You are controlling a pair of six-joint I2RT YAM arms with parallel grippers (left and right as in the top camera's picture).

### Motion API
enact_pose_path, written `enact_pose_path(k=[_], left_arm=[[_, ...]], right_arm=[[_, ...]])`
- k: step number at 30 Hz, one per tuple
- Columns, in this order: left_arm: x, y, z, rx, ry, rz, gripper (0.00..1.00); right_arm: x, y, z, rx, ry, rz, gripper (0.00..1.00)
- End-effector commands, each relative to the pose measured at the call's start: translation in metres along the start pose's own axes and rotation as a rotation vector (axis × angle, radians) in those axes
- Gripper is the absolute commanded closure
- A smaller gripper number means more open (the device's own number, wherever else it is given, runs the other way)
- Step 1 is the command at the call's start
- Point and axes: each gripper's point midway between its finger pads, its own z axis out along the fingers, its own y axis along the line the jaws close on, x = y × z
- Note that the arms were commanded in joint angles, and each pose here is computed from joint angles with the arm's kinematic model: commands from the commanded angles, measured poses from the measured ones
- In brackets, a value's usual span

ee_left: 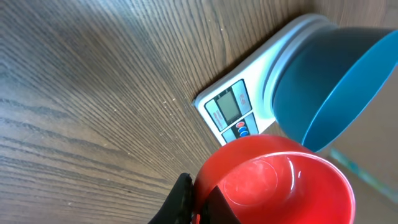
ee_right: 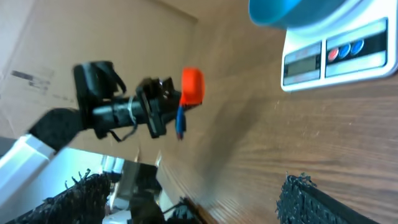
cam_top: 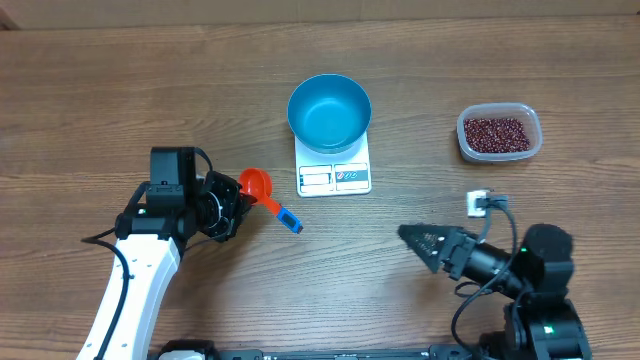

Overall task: Scoop item into bowl and weigh 150g on scale
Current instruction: 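Move the right gripper left toward the scoop's blue handle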

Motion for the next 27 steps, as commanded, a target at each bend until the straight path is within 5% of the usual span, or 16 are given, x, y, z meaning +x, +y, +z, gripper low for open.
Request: enact_pose_path(k=[1, 12, 27], left_arm=[[0.005, -0.006, -0.006, 0.02, 0.006, -0.063, 0.96], [0.007, 0.001, -0.006, -0.011, 0.015, -0.121, 0.96], [0.002, 0.011, -0.006, -0.053, -0.028, -0.113, 0.96]], right_arm=[[-0.006, 0.005, 0.011, 0.051, -0.043, -0.019, 0.12], [0.015, 0.025, 0.074, 0.082, -0.07, -0.118, 0.12], [0.046, 0.038, 0.166, -0.112, -0.032, -0.097, 0.36]])
